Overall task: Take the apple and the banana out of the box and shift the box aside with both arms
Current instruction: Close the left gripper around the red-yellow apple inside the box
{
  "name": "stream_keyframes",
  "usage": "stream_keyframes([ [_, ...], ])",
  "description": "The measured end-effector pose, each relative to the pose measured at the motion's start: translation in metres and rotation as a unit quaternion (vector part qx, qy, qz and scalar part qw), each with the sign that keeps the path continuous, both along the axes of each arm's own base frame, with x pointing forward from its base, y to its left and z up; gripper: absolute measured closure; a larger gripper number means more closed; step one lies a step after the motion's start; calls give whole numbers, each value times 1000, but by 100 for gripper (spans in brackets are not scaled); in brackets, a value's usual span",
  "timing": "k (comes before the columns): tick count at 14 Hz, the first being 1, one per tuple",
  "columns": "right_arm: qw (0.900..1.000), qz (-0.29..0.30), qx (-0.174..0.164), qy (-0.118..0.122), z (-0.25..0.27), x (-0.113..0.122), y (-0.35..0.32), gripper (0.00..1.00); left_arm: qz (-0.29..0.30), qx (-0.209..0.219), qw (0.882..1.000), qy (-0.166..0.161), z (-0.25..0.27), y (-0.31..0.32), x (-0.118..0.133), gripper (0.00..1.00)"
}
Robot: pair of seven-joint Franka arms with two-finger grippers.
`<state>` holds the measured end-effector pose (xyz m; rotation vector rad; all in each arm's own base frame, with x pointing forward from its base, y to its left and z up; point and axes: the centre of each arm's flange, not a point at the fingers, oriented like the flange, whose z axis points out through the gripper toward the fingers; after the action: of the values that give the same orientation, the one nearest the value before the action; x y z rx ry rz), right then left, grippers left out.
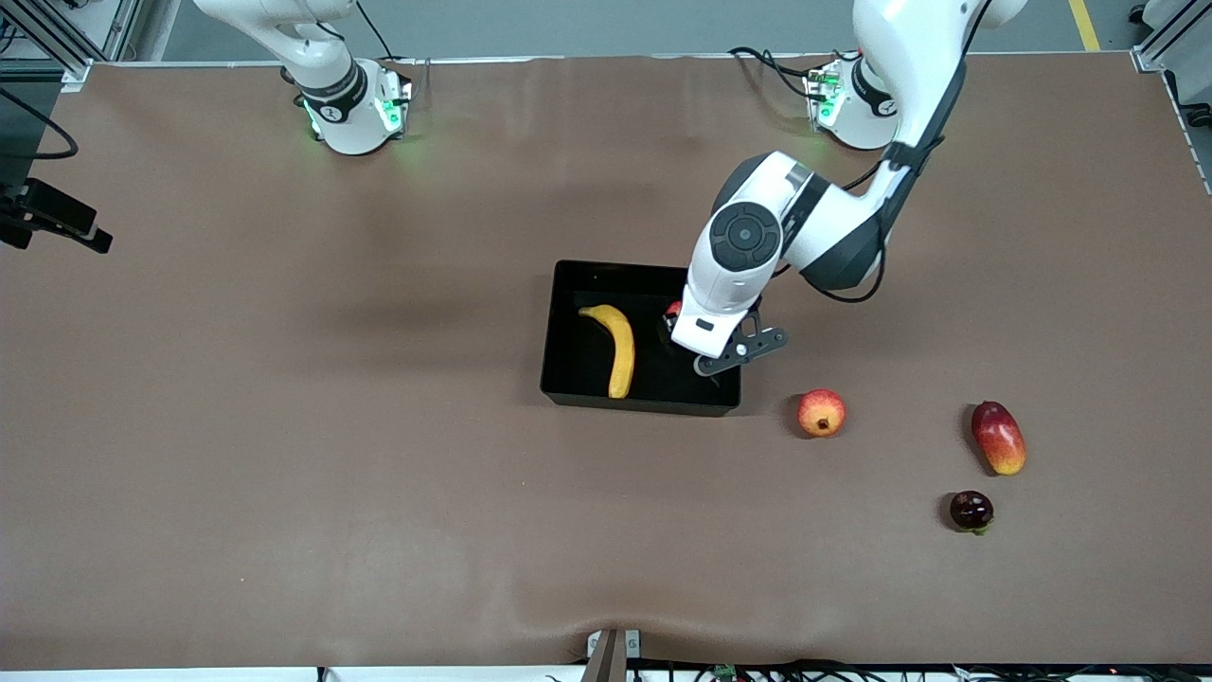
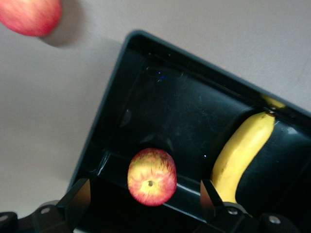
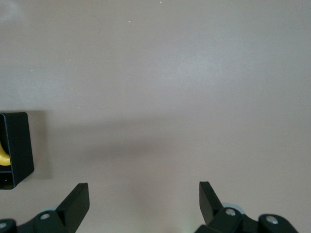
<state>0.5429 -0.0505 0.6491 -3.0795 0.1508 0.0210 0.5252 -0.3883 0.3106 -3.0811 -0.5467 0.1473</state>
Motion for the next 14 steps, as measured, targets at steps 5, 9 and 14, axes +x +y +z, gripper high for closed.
stream_keyframes([
  [5, 1000, 0, 0, 0, 0, 0, 0, 0, 6, 0, 1000, 4, -44, -12, -23, 0],
  [9, 1000, 0, 0, 0, 0, 0, 0, 0, 11, 0, 1000, 9, -72, -22, -30, 0],
  [14, 1000, 0, 0, 0, 0, 0, 0, 0, 7, 9, 1000, 20, -101, -26, -38, 0],
])
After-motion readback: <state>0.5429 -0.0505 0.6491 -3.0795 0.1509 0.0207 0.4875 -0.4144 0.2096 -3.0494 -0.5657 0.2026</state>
